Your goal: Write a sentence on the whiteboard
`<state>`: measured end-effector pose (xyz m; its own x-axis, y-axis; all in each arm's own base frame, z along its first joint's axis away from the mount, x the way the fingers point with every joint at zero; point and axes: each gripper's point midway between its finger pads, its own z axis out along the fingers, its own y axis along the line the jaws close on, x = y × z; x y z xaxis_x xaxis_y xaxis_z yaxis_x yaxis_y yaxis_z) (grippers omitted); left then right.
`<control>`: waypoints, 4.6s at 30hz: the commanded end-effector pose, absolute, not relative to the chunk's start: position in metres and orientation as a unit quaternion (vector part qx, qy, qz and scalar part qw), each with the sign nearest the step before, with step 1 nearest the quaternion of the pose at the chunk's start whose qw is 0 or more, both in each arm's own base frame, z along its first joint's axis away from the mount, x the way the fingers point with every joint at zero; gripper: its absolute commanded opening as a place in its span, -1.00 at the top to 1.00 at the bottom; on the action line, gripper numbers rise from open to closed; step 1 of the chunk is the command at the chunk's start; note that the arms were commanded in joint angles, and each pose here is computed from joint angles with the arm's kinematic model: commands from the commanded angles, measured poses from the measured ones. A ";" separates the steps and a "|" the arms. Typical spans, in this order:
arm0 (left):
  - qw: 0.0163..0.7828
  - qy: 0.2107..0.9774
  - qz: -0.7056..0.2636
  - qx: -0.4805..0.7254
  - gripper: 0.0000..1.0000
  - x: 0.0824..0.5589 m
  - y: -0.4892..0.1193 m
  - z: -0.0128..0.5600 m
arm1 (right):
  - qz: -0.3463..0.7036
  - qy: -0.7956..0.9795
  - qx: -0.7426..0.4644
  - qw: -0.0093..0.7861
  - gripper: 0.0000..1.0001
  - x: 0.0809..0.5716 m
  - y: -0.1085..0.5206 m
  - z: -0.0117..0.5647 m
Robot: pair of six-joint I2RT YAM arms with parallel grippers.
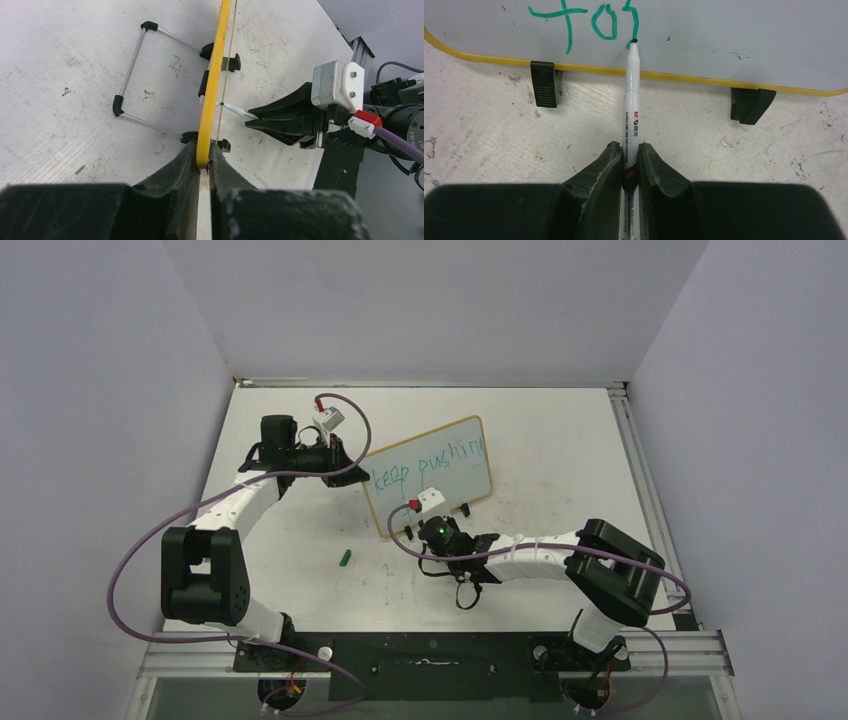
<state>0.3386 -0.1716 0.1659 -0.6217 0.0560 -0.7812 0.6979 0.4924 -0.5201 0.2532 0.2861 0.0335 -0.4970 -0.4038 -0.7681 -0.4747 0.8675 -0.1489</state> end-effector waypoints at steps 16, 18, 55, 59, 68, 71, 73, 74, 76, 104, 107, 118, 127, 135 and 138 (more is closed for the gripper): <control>0.401 0.765 -0.429 0.265 1.00 0.347 -0.172 0.193 | 0.056 0.845 -0.222 0.483 0.89 0.275 0.284 0.071; 0.401 0.765 -0.429 0.265 1.00 0.347 -0.172 0.193 | 0.062 0.841 -0.221 0.490 0.89 0.273 0.284 0.077; 0.402 0.763 -0.430 0.267 1.00 0.347 -0.172 0.195 | 0.051 0.875 -0.224 0.426 0.89 0.266 0.270 0.034; 0.403 0.763 -0.430 0.267 1.00 0.347 -0.172 0.195 | 0.050 0.878 -0.230 0.418 0.89 0.265 0.271 0.031; 0.403 0.764 -0.429 0.266 1.00 0.347 -0.172 0.195 | 0.041 0.878 -0.225 0.421 0.89 0.268 0.268 0.033; 0.403 0.764 -0.429 0.266 1.00 0.347 -0.172 0.195 | 0.040 0.874 -0.219 0.432 0.89 0.273 0.269 0.040; 0.404 0.763 -0.428 0.266 1.00 0.348 -0.172 0.195 | 0.042 0.870 -0.216 0.440 0.89 0.277 0.271 0.045; 0.404 0.763 -0.428 0.266 1.00 0.347 -0.172 0.195 | 0.042 0.869 -0.214 0.445 0.89 0.279 0.272 0.048; 0.403 0.764 -0.428 0.266 1.00 0.347 -0.172 0.194 | 0.042 0.865 -0.211 0.454 0.89 0.284 0.274 0.054; 0.404 0.763 -0.428 0.266 1.00 0.347 -0.172 0.196 | 0.039 0.880 -0.204 0.427 0.89 0.271 0.261 0.034; 0.404 0.763 -0.428 0.266 1.00 0.347 -0.172 0.195 | 0.037 0.880 -0.203 0.427 0.89 0.271 0.261 0.035; 0.404 0.763 -0.429 0.267 1.00 0.347 -0.172 0.196 | 0.035 0.872 -0.207 0.441 0.89 0.282 0.267 0.046; 0.404 0.763 -0.429 0.266 1.00 0.347 -0.172 0.196 | 0.032 0.863 -0.205 0.461 0.89 0.295 0.270 0.064; 0.404 0.763 -0.429 0.266 1.00 0.347 -0.172 0.196 | 0.027 0.859 -0.206 0.468 0.89 0.301 0.269 0.072; 0.403 0.764 -0.429 0.266 1.00 0.347 -0.172 0.195 | 0.029 0.860 -0.203 0.467 0.89 0.300 0.268 0.071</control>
